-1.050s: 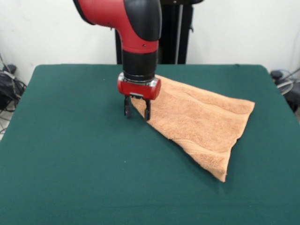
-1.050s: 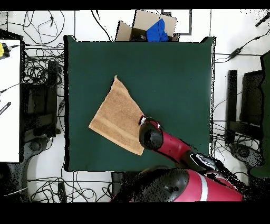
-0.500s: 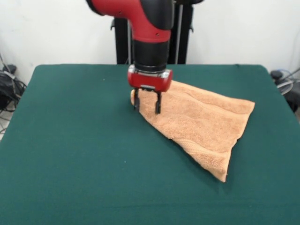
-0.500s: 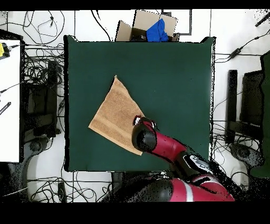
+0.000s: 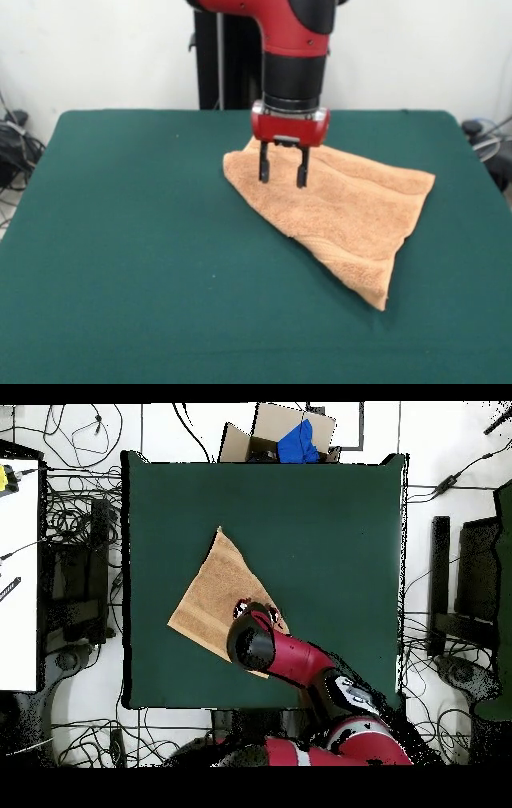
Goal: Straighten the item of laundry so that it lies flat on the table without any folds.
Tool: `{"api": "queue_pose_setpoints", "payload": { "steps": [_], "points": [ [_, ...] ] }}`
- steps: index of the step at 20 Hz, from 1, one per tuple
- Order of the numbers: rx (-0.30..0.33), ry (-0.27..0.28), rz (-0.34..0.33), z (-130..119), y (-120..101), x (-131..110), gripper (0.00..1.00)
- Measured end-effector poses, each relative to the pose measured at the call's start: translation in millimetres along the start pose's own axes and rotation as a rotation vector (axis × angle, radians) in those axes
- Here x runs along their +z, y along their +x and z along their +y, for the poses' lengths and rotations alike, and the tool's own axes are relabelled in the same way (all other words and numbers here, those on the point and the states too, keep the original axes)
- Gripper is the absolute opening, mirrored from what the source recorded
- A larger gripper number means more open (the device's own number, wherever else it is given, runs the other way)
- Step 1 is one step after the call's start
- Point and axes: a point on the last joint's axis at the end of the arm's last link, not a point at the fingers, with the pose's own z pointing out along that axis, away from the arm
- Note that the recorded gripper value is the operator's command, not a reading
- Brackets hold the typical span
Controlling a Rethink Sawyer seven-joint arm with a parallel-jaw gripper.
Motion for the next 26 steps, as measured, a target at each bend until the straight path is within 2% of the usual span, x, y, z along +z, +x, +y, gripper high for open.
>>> {"api": "queue_pose_setpoints", "payload": {
  "steps": [15, 26],
  "points": [
    [0.031, -0.003, 0.046, 19, 22, -1, 1.00],
    [0.044, -0.011, 0.065, 30, 29, -2, 1.00]
  ]
}}
